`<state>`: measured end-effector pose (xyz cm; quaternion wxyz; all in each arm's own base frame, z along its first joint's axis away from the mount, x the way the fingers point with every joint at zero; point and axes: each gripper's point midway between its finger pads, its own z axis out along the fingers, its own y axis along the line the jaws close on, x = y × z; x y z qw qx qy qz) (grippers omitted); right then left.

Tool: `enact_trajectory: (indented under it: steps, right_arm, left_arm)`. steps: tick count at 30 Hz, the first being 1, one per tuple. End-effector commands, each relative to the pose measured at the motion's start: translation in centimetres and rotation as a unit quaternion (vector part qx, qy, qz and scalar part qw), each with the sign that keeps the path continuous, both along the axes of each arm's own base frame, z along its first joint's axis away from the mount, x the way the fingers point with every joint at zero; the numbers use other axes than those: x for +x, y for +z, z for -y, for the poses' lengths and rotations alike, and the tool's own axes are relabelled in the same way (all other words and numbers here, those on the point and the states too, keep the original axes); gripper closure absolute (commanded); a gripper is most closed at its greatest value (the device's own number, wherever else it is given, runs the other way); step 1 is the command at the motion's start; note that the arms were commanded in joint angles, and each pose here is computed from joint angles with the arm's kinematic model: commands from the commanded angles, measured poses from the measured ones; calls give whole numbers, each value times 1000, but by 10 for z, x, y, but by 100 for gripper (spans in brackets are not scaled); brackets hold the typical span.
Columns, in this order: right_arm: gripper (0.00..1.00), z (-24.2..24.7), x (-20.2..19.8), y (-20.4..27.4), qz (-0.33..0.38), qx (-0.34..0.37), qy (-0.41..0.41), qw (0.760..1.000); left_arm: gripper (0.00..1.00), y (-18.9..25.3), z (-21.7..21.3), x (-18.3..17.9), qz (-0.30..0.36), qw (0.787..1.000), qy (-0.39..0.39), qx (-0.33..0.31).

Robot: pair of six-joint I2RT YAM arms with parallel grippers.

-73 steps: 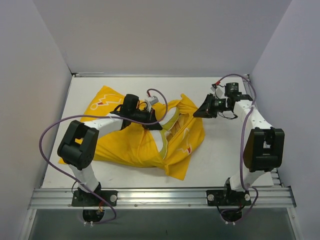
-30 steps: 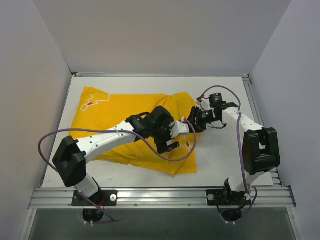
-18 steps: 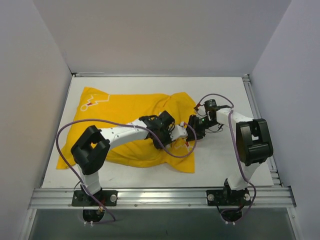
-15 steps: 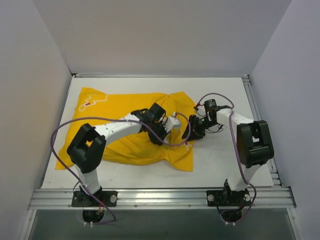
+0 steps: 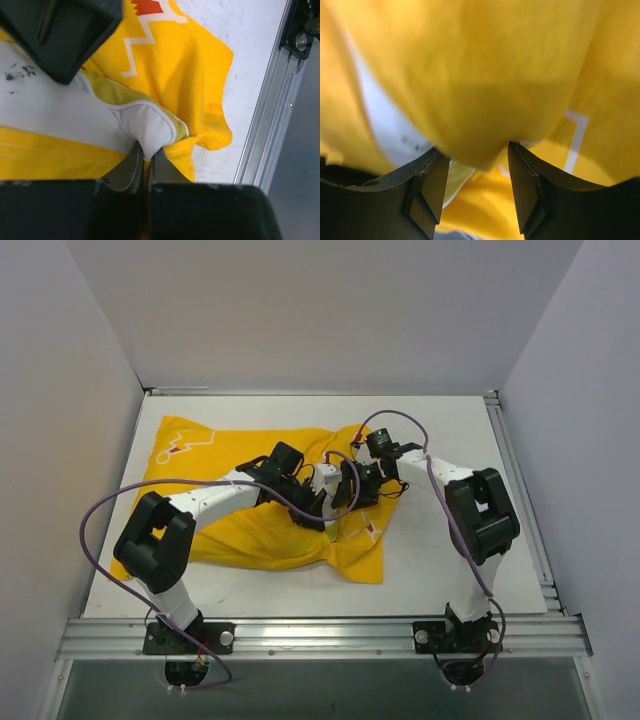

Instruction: Put the pillow into the pillowcase

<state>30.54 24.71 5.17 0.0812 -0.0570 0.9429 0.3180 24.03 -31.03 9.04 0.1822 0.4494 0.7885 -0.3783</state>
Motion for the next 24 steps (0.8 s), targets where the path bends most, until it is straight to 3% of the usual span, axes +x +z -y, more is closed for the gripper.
enact_trajectory:
  steps: [1,7,9,12,13,16,22,24]
  right_arm:
    - [51,-4,13,-22,-5,-44,-19,999]
    - [54,8,-10,-35,-36,-65,-11,997]
    - [65,18,-17,-32,-51,-63,-18,997]
    - [72,29,-24,-24,-58,-55,-19,997]
    - [83,31,-24,-22,-53,-53,-12,997]
    - [100,42,-19,-18,-55,-52,-17,997]
    - [99,43,-9,36,-40,51,-10,998]
    - [90,50,-11,48,-15,46,4,999]
  left_arm:
    - [100,42,17,-1,24,997,-18,-77]
    - [100,47,11,8,36,996,6,-82]
    - [100,42,8,16,40,996,26,-75]
    - [100,39,5,25,38,995,52,-77]
    - [100,36,5,26,30,995,59,-76]
    - [100,35,7,30,24,994,66,-81]
    - [100,32,2,50,47,991,103,-69]
    - [100,28,0,51,29,991,112,-70]
